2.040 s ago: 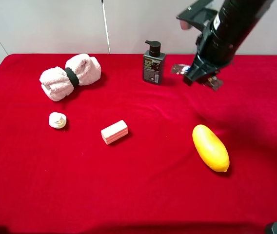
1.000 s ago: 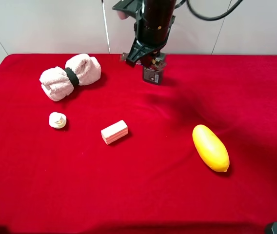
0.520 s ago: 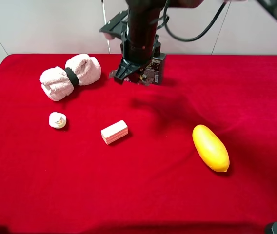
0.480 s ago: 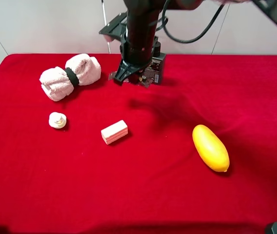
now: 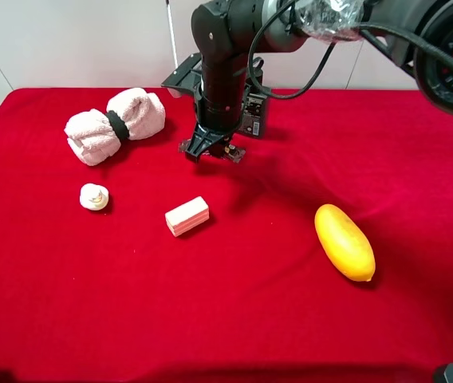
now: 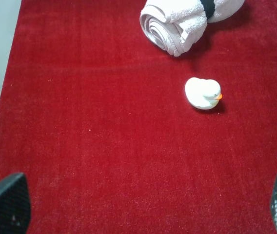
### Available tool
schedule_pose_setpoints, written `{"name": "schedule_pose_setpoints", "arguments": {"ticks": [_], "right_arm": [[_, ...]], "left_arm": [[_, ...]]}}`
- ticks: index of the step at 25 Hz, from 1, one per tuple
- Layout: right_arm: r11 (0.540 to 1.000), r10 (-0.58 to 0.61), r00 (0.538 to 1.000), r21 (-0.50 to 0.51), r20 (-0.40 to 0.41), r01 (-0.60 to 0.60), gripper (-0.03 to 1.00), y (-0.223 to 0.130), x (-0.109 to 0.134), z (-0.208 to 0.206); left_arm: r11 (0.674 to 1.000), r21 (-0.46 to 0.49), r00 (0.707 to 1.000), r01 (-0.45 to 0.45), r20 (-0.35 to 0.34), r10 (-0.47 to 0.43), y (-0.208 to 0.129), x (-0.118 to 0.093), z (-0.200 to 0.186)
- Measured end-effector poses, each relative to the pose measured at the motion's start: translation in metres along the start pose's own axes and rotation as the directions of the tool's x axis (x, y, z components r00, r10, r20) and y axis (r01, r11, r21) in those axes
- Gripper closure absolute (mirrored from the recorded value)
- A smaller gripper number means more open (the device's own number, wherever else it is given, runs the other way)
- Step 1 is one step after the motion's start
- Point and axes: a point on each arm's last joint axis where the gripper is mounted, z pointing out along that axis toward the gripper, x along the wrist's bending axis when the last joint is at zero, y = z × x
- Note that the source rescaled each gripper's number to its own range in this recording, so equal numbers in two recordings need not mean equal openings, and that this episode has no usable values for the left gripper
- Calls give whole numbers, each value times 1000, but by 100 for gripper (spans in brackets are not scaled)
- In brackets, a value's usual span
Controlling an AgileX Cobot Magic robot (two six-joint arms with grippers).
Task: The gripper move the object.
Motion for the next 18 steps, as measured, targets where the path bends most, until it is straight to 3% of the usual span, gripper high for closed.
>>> {"name": "schedule_pose_setpoints", "arguments": {"ticks": [18], "right_arm": [[999,18,1000,32,-6,-18,96,-3,2,30]], "left_arm": [[1000,0,1000,0,0,0,0,0,0]]}}
